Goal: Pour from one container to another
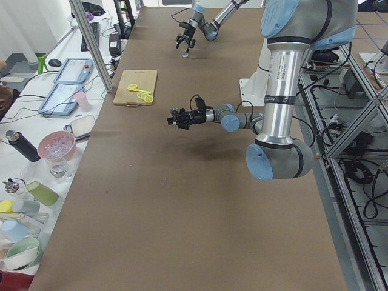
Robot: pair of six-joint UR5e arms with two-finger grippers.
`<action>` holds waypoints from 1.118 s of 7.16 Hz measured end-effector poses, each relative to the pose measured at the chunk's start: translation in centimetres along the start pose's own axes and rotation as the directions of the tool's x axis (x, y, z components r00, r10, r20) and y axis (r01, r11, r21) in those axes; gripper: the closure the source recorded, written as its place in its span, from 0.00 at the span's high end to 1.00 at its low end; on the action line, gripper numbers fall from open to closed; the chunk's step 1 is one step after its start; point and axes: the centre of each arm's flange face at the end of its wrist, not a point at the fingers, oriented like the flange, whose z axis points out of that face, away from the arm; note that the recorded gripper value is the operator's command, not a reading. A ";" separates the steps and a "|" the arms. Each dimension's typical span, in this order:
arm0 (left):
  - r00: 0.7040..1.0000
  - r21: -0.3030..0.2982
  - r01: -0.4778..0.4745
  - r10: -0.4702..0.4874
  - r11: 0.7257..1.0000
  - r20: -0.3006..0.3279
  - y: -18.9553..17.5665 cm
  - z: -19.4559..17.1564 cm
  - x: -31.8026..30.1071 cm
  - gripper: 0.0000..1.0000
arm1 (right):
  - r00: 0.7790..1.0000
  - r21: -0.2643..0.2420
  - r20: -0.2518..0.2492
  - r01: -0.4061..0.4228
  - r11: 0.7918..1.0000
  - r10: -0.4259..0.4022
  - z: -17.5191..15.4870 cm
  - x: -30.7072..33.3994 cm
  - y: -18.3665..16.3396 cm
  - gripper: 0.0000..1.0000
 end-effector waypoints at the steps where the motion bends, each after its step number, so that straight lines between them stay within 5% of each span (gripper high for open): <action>1: 0.999 0.012 0.037 -0.037 0.999 -0.004 0.6 -0.3 -0.4 0.00 | 1.000 -0.012 -0.001 -0.009 1.000 0.009 -0.9 0.3 -2.1 1.00; 5: 0.999 0.061 0.035 -0.034 0.998 -0.016 2.8 -0.4 -2.5 0.00 | 0.998 -0.203 -0.028 -0.065 0.977 0.060 -7.7 3.5 -7.4 1.00; 7: 0.999 0.063 0.033 -0.032 0.997 -0.015 3.4 -0.4 -3.0 0.00 | 0.982 -0.326 -0.112 -0.179 0.928 0.150 -10.9 7.5 -7.9 1.00; 8: 1.000 0.065 0.029 -0.028 0.997 -0.015 3.8 -0.4 -3.4 0.00 | 0.961 -0.375 -0.172 -0.269 0.887 0.219 -12.2 9.6 -7.6 1.00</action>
